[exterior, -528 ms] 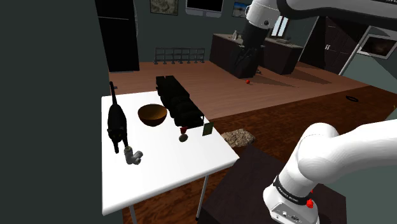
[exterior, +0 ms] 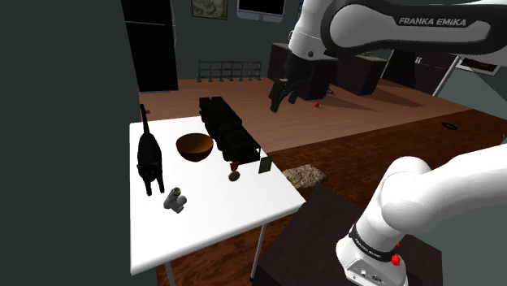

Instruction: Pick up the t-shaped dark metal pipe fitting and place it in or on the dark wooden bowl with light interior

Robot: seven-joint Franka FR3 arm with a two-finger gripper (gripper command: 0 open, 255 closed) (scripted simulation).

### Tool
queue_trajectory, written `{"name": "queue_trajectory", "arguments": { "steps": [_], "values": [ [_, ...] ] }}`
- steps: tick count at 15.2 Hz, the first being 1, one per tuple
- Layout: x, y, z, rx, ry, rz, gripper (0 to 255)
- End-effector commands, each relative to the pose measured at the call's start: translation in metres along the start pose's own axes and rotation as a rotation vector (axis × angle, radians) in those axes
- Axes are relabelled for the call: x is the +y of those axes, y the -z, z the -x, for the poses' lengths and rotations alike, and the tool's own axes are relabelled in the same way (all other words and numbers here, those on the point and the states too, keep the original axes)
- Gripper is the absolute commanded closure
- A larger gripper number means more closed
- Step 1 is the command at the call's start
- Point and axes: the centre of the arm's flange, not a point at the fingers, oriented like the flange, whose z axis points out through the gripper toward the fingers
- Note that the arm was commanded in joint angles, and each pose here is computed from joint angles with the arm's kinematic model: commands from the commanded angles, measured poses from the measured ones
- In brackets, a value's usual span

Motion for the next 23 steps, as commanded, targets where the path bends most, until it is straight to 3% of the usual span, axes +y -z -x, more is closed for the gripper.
{"name": "queue_trajectory", "arguments": {
  "steps": [1,23],
  "values": [
    [-0.015,-0.021,-0.007,0.001,0.004,-0.006,0],
    [-0.179,-0.241,-0.084,-0.008,0.055,-0.071,0]
  ]
}}
